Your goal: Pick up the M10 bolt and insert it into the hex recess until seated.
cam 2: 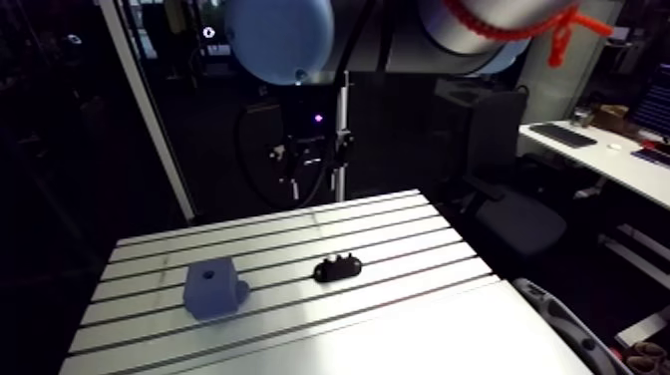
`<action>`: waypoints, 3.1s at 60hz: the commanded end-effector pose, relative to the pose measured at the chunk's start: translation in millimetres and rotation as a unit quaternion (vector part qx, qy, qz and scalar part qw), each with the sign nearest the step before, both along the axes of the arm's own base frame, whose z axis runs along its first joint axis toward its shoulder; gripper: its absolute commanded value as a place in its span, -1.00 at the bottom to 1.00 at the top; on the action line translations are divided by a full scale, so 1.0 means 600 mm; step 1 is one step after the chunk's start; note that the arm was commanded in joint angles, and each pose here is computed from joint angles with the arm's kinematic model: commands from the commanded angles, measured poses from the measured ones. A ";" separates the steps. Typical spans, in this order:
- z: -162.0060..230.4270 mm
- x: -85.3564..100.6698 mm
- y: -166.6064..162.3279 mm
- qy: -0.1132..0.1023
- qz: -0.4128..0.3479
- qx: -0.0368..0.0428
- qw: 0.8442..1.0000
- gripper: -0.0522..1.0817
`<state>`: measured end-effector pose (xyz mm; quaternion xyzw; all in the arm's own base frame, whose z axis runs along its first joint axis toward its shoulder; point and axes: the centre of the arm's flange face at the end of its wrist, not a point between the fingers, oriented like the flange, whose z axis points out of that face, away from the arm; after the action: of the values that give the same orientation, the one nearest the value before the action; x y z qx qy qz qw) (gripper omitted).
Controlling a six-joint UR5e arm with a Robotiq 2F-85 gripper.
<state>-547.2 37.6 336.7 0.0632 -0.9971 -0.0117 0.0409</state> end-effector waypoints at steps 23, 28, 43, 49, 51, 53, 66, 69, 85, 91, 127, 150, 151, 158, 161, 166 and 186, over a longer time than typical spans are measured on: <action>-0.057 0.018 0.038 -0.025 -0.021 -0.009 0.999 -0.07; -0.060 0.018 0.037 -0.023 -0.021 -0.008 0.999 -0.05; -0.100 0.024 0.038 -0.031 -0.022 -0.004 0.999 -0.04; -0.109 0.029 0.035 -0.033 -0.022 -0.005 0.999 -0.03; -0.111 0.030 0.034 -0.034 -0.022 -0.006 0.999 -0.02; -0.111 0.030 0.034 -0.034 -0.022 -0.006 0.999 -0.01; -0.127 0.030 0.036 -0.040 -0.021 -0.002 0.999 -0.01; -0.127 0.030 0.037 -0.038 -0.021 0.001 0.999 -0.01; -0.147 0.033 0.035 -0.041 -0.018 0.005 0.999 -0.01; -0.152 0.031 0.036 -0.039 -0.018 0.005 0.999 -0.01; -0.178 0.037 0.037 -0.046 -0.018 0.002 0.999 -0.01; -0.191 0.038 0.040 -0.054 -0.011 0.000 0.998 -0.01; -0.191 0.038 0.040 -0.054 -0.011 0.000 0.998 -0.01; -0.195 0.035 0.041 -0.050 -0.010 0.001 0.999 -0.01; -0.196 0.033 0.042 -0.045 -0.009 0.003 0.999 -0.01; -0.202 0.030 0.043 -0.041 -0.010 0.005 0.999 -0.01; -0.214 0.028 0.041 -0.045 -0.009 -0.001 0.999 -0.01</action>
<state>-529.2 62.3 211.0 0.0546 -0.9984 -0.0113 -0.0040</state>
